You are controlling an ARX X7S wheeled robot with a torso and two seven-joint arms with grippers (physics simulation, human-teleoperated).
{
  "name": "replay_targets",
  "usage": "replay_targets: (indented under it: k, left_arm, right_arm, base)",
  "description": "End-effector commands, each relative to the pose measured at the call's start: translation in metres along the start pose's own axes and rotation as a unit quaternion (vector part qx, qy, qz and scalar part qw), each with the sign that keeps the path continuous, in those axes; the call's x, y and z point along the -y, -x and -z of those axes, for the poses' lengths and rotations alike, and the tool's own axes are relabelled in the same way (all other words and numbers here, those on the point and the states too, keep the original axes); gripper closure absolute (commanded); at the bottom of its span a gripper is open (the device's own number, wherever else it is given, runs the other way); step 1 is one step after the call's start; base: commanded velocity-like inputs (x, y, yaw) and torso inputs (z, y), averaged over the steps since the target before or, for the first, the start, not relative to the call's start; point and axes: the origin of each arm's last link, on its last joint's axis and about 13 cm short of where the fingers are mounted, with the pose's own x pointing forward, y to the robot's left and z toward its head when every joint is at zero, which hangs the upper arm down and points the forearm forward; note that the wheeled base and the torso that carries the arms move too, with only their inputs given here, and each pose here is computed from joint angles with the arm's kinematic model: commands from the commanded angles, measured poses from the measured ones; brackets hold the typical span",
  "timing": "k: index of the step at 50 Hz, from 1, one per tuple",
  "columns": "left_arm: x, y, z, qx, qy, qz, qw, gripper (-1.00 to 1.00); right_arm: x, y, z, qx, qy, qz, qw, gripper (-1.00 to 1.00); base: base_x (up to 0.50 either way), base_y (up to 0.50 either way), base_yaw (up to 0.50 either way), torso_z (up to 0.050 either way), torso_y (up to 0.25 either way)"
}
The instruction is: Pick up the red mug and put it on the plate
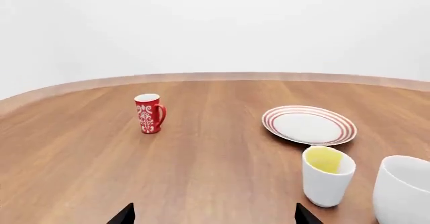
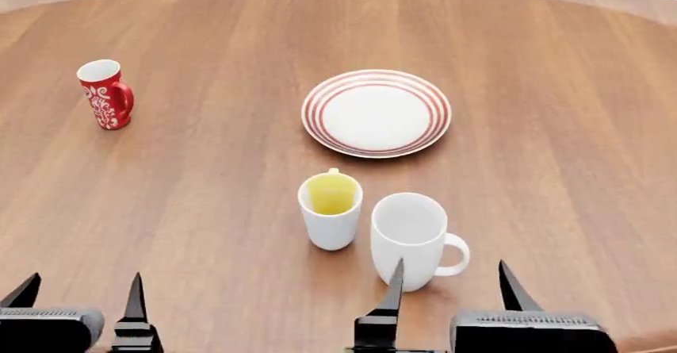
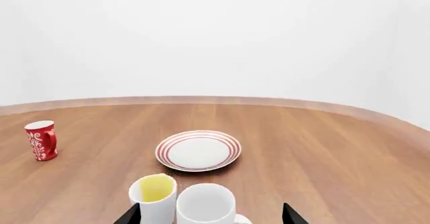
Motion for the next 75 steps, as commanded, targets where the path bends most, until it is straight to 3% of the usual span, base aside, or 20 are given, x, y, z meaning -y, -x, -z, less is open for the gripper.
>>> replay_targets:
  k: [1, 9, 30, 35, 36, 39, 40, 41, 46, 47, 49, 52, 75]
  left_arm:
    - [-0.002, -0.006, -0.06, 0.028, -0.018, 0.01, 0.999, -1.0]
    - [-0.003, -0.006, -0.094, 0.075, -0.021, 0.012, 0.997, -1.0]
    - [-0.004, -0.01, -0.095, 0.094, -0.036, 0.003, 0.995, -1.0]
    - [-0.005, -0.011, -0.095, 0.096, -0.034, 0.001, 0.995, -1.0]
    - [-0.005, -0.012, -0.094, 0.095, -0.036, 0.0, 0.995, -1.0]
    - [-0.005, -0.012, -0.094, 0.095, -0.036, 0.0, 0.995, -1.0]
    - [-0.007, -0.012, -0.095, 0.095, -0.034, -0.005, 0.995, -1.0]
    - [-0.008, -0.012, -0.095, 0.096, -0.034, -0.006, 0.995, -1.0]
    - [-0.008, -0.012, -0.095, 0.096, -0.034, -0.007, 0.995, -1.0]
    - [-0.009, -0.012, -0.096, 0.098, -0.032, -0.009, 0.995, -1.0]
    - [-0.009, -0.012, -0.096, 0.098, -0.032, -0.009, 0.995, -1.0]
    - [-0.008, -0.012, -0.096, 0.1, -0.032, -0.008, 0.994, -1.0]
    - [-0.009, -0.012, -0.095, 0.099, -0.034, -0.011, 0.995, -1.0]
  right_arm:
    - [-0.003, -0.002, -0.068, 0.06, -0.004, -0.018, 0.998, -1.0]
    - [-0.005, 0.0, -0.102, 0.096, -0.016, -0.023, 0.995, -1.0]
    - [-0.002, -0.009, -0.103, 0.108, -0.02, -0.007, 0.994, -1.0]
    - [0.013, -0.024, -0.103, 0.118, -0.004, 0.072, 0.99, -1.0]
    - [0.023, -0.031, -0.104, 0.123, 0.007, 0.119, 0.985, -1.0]
    - [0.023, -0.031, -0.104, 0.123, 0.007, 0.119, 0.985, -1.0]
    - [0.041, -0.037, -0.106, 0.128, 0.005, 0.18, 0.975, -1.0]
    - [0.046, -0.04, -0.106, 0.132, 0.015, 0.204, 0.97, -1.0]
    - [0.05, -0.041, -0.106, 0.135, 0.022, 0.222, 0.965, -1.0]
    - [0.067, -0.039, -0.111, 0.143, 0.01, 0.275, 0.951, -1.0]
    - [0.067, -0.039, -0.111, 0.143, 0.01, 0.275, 0.951, -1.0]
    - [0.072, -0.039, -0.112, 0.151, 0.027, 0.305, 0.94, -1.0]
    - [0.069, -0.038, -0.115, 0.159, 0.012, 0.295, 0.942, -1.0]
  base:
    - [0.0, 0.0, 0.0, 0.0, 0.0]
    - [0.0, 0.0, 0.0, 0.0, 0.0]
    - [0.0, 0.0, 0.0, 0.0, 0.0]
    - [0.0, 0.0, 0.0, 0.0, 0.0]
    - [0.0, 0.0, 0.0, 0.0, 0.0]
    - [0.0, 0.0, 0.0, 0.0, 0.0]
    - [0.0, 0.0, 0.0, 0.0, 0.0]
    - [0.0, 0.0, 0.0, 0.0, 0.0]
    - [0.0, 0.0, 0.0, 0.0, 0.0]
    - [0.0, 0.0, 0.0, 0.0, 0.0]
    - [0.0, 0.0, 0.0, 0.0, 0.0]
    - [0.0, 0.0, 0.0, 0.0, 0.0]
    - [0.0, 0.0, 0.0, 0.0, 0.0]
